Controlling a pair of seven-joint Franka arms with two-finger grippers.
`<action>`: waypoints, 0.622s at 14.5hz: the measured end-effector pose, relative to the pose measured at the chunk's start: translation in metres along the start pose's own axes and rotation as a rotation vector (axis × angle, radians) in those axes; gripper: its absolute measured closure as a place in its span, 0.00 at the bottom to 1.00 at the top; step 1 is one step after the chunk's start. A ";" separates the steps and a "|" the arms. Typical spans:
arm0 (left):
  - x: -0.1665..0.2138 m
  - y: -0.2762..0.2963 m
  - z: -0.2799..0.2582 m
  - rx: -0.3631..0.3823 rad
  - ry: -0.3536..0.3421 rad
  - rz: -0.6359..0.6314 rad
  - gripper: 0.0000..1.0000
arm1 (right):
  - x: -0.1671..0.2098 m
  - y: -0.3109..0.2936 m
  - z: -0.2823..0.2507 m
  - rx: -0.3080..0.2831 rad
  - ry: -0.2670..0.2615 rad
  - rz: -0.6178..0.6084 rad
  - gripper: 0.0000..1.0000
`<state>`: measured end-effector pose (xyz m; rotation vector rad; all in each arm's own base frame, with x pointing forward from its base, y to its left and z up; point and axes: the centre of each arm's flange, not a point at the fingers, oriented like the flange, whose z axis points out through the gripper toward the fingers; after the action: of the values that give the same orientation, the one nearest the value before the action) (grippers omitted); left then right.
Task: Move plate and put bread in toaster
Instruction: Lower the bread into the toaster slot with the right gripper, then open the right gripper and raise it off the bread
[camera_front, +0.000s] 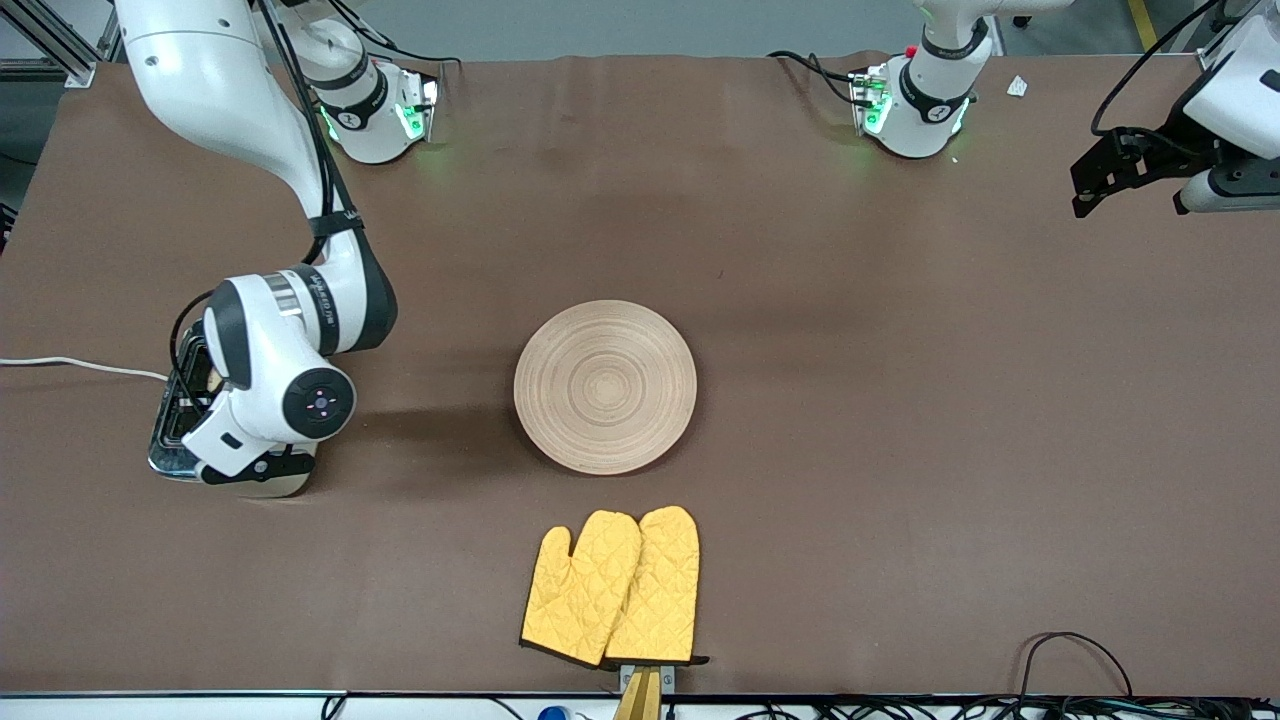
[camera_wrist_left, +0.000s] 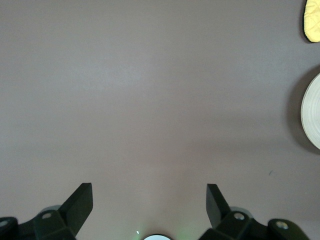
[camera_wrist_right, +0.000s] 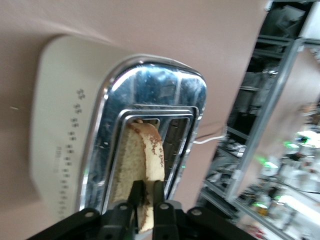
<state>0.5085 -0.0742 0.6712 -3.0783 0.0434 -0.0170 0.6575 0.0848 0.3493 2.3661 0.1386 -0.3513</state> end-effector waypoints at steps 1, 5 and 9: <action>0.000 0.000 0.000 0.000 0.000 0.001 0.00 | 0.002 0.007 -0.007 0.037 0.010 0.019 0.70; 0.000 0.000 0.000 0.000 0.000 0.000 0.00 | 0.004 0.032 -0.044 0.217 0.058 0.093 0.26; 0.000 0.000 0.000 0.000 0.000 0.000 0.00 | -0.005 0.072 -0.080 0.336 0.117 0.160 0.00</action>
<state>0.5085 -0.0741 0.6712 -3.0783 0.0435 -0.0170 0.6839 0.0867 0.4538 2.7098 -0.0602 -0.1678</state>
